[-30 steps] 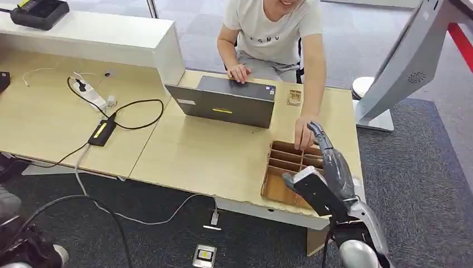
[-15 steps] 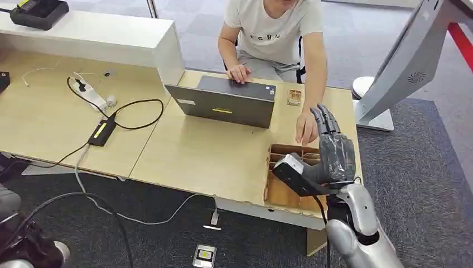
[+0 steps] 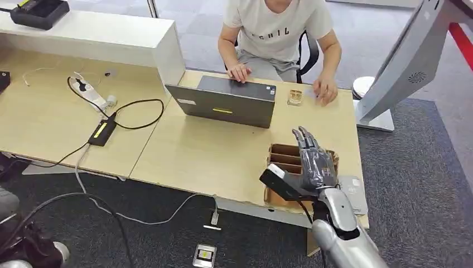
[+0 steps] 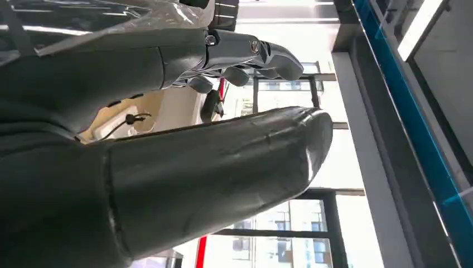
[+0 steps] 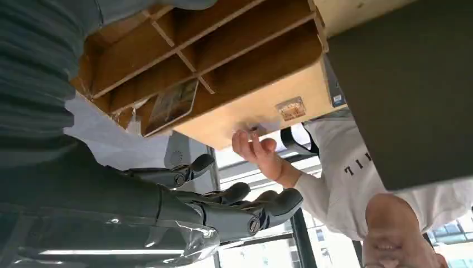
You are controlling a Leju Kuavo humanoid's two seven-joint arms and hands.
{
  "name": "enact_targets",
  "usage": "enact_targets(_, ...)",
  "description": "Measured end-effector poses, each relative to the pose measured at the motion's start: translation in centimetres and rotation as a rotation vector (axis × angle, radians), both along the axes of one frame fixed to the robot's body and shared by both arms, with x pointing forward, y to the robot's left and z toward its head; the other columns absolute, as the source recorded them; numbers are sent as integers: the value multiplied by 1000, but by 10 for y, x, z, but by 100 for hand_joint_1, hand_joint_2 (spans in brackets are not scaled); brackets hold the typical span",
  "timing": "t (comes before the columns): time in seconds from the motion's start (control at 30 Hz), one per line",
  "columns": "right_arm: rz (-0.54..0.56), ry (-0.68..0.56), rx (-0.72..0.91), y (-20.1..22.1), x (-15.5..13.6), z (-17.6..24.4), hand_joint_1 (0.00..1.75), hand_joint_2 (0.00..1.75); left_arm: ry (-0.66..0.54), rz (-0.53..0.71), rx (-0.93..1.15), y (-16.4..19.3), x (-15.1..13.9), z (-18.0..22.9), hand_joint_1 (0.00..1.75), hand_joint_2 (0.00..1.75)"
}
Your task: Pass the card to the sensor for recognition and then transmit it.
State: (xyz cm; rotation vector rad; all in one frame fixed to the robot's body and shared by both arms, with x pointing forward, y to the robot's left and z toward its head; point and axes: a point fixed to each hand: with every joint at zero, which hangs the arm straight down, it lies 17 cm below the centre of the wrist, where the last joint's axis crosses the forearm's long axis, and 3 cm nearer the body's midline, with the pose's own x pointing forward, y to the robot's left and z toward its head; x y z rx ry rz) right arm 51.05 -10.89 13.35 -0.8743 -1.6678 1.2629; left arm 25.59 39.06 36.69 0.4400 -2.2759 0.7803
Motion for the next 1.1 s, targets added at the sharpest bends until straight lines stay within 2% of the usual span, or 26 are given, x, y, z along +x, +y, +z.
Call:
enact_targets(0.3, -55, 1, -25, -16, 5, -12, 0, 175, 4, -5, -6, 0, 2, 0, 0, 0)
enact_targets(0.7, -189, -108, -25, -73, 26, 28, 0, 175, 2, -7, -7, 0, 3, 1, 0, 0)
enact_targets(1.1, -189, -66, -23, -82, 24, 17, 0, 175, -8, -10, -13, 1, 5, 3, 0, 0)
